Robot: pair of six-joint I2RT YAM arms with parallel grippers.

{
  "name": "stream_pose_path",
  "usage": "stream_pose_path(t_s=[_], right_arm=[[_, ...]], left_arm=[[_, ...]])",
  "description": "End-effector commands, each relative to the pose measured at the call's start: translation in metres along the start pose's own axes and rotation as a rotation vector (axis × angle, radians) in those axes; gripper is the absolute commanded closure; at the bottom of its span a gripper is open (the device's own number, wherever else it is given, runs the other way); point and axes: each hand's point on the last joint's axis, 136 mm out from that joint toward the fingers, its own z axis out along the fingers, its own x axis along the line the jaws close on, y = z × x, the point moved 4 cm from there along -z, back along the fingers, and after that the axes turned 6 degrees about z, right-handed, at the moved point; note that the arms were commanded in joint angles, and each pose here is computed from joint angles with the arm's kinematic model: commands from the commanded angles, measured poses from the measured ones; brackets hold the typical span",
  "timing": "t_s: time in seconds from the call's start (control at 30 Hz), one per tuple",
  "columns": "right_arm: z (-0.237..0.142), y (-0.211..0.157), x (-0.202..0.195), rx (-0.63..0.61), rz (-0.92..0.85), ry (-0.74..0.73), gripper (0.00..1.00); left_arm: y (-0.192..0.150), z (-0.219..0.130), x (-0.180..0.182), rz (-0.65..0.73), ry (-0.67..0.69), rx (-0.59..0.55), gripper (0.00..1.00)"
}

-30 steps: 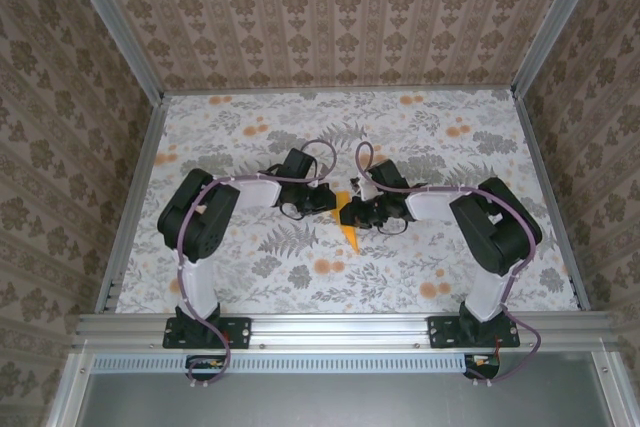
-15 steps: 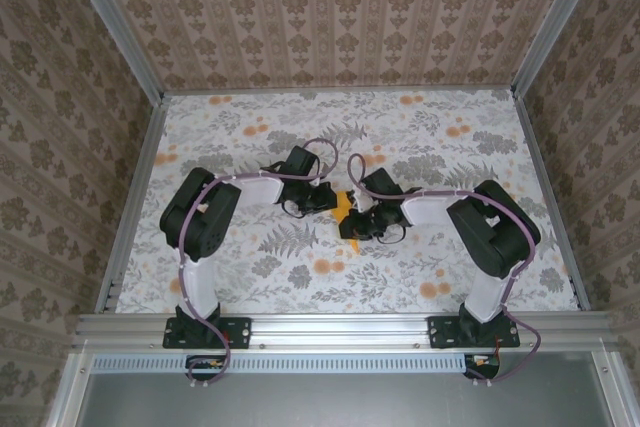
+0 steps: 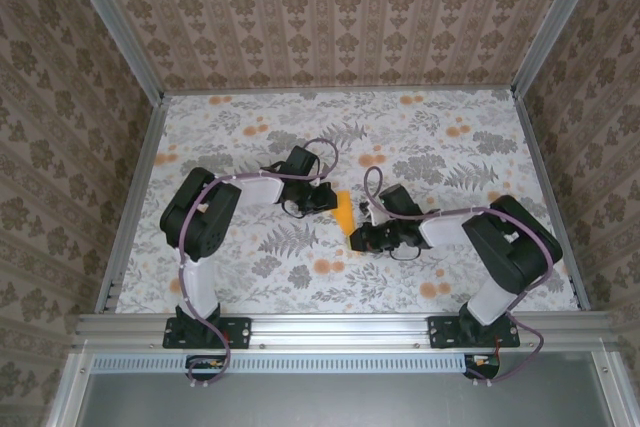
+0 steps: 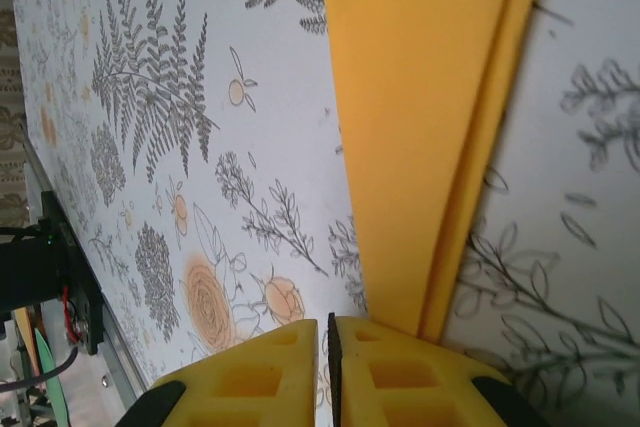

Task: Fold a paper plane with a square sheet of paper (pick it up from the middle)
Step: Fold the wing for the fifth time at the center of the table.

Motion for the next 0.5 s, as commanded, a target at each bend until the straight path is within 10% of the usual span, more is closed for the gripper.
stream_pose_path(t_s=[0.0, 0.47], right_arm=[[-0.001, -0.044, -0.031, 0.12, 0.152, -0.08, 0.86], [-0.074, 0.016, 0.026, -0.207, -0.057, -0.177, 0.68]], left_arm=[[-0.014, 0.008, 0.033, -0.058, 0.127, 0.057, 0.88], [0.022, -0.023, -0.023, 0.066, 0.062, -0.004, 0.76]])
